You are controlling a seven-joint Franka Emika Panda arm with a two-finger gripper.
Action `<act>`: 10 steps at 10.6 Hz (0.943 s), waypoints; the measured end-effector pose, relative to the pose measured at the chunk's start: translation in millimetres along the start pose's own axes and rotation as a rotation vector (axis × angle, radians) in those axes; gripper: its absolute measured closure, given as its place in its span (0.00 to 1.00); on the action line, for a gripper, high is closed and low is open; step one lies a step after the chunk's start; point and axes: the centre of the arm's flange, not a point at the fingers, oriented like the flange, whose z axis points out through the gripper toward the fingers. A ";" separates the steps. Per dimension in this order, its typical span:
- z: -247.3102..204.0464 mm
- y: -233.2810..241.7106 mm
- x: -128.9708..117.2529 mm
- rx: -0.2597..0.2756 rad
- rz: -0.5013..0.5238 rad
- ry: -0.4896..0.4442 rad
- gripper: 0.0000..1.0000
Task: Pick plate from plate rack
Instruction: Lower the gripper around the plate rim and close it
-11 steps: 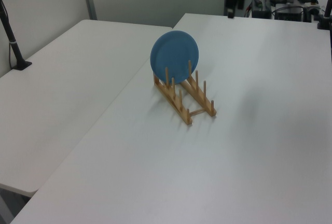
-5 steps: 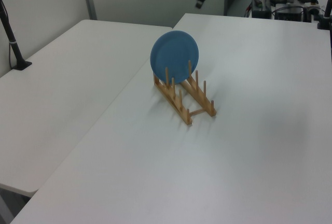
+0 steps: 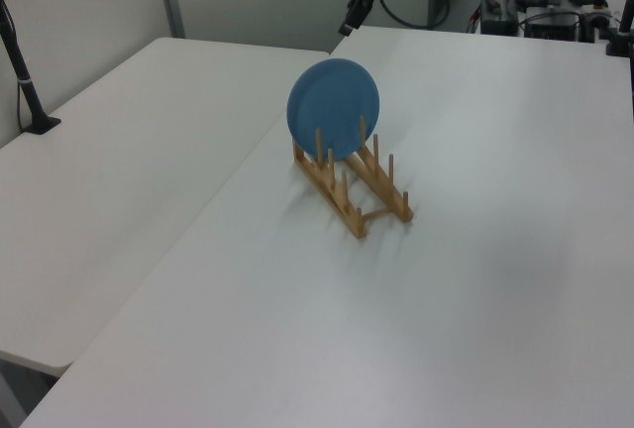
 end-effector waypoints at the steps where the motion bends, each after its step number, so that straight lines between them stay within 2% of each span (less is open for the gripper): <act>1: 0.1 -15.7 1.4 -0.022 -0.048 -0.001 0.32; 4: 38.8 -28.3 -9.5 -0.119 -0.114 -0.049 0.37; 7: 60.7 -42.4 -14.2 -0.128 -0.143 -0.073 0.41; 8: 64.5 -48.8 -14.7 -0.132 -0.157 -0.076 0.48; 9: 69.3 -53.4 -15.7 -0.143 -0.159 -0.078 0.50; 10: 72.7 -54.7 -16.5 -0.160 -0.163 -0.079 0.57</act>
